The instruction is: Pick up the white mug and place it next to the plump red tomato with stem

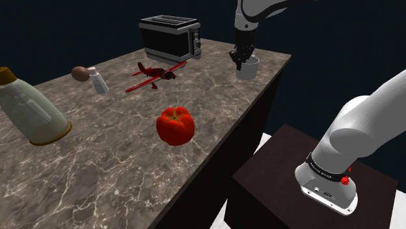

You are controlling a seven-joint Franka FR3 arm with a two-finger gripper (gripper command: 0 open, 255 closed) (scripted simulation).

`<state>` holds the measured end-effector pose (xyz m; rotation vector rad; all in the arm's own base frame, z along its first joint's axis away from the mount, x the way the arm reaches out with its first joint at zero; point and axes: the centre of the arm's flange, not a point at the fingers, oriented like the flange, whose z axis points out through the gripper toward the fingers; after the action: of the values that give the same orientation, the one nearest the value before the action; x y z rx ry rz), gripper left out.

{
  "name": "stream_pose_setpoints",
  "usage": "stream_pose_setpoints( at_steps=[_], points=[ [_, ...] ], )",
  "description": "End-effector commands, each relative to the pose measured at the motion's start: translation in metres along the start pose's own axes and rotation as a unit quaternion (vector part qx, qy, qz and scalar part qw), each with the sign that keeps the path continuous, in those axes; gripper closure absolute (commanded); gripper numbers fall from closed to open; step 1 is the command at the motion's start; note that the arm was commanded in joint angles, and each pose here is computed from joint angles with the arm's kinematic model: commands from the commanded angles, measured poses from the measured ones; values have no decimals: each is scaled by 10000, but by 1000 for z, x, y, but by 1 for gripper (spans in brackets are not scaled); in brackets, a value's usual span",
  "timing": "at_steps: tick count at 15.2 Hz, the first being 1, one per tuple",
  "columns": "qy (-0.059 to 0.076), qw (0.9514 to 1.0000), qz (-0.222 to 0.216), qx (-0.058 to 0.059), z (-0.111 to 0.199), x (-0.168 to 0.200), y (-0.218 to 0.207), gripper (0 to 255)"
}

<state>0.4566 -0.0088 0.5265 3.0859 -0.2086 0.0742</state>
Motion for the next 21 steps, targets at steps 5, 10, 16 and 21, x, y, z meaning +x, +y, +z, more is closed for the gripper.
stream_pose_setpoints(
  at_steps=[5,10,16,21],
  points=[
    [-1,10000,1,0,0,0,0,255],
    [-1,10000,1,0,-26,1,1,255],
    [-1,10000,1,0,-58,3,3,255],
    [-1,10000,1,0,-84,4,4,255]
  ],
)
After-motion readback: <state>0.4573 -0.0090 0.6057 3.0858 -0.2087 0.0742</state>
